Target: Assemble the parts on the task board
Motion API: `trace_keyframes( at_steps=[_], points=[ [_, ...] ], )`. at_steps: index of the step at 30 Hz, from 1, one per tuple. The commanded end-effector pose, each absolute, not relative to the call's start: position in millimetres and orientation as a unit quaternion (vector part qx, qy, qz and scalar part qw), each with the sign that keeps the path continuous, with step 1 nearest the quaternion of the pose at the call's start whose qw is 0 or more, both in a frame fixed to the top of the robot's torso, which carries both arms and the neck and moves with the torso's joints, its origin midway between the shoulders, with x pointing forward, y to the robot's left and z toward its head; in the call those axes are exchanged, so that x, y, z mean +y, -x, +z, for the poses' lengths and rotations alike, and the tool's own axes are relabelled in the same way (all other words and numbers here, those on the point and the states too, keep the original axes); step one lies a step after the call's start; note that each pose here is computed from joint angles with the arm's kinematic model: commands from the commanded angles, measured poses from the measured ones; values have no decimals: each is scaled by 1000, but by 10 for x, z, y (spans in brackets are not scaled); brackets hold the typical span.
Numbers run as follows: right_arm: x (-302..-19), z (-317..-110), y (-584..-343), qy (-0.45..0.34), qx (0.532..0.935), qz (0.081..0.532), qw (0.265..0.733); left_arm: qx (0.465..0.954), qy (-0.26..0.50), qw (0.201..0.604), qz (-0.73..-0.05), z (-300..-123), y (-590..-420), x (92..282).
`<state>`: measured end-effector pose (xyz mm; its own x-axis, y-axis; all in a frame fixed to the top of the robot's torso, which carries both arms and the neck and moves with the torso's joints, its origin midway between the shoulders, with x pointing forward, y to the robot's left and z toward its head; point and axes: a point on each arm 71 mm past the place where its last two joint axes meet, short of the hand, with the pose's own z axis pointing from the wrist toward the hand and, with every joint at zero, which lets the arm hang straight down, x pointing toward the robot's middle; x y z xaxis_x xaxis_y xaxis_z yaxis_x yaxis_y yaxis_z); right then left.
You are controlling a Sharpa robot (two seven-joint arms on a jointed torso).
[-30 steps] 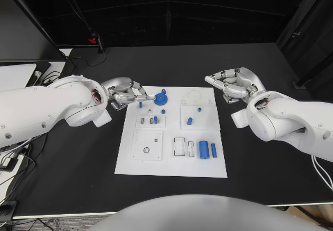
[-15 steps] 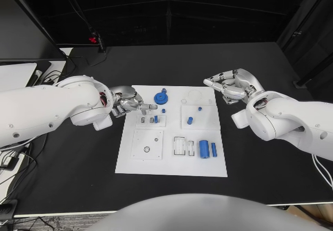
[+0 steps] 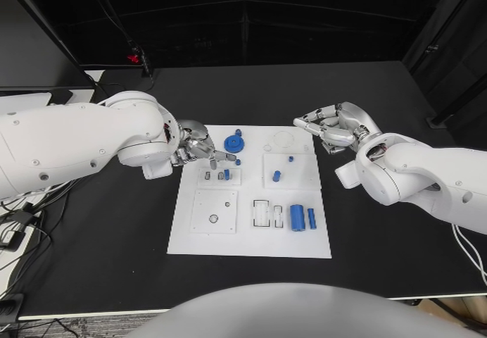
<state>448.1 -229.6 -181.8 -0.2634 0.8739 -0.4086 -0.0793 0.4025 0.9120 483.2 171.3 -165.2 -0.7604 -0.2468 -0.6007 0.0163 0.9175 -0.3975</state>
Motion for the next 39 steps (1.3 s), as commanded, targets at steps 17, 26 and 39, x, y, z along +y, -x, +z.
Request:
trace_keyframes(
  at_steps=[17,26,39],
  points=[
    [-2244,-1828,-4482,-299,661,454,517,940,65,311,-124,-1707,-4892,1624],
    [-2225,-1827,-4485,-298,661,456,517,942,61,307,-124,-1746,-4904,1568],
    [-2236,-1818,-4484,-298,656,456,522,947,54,294,-118,-1821,-4925,1546]
  ],
)
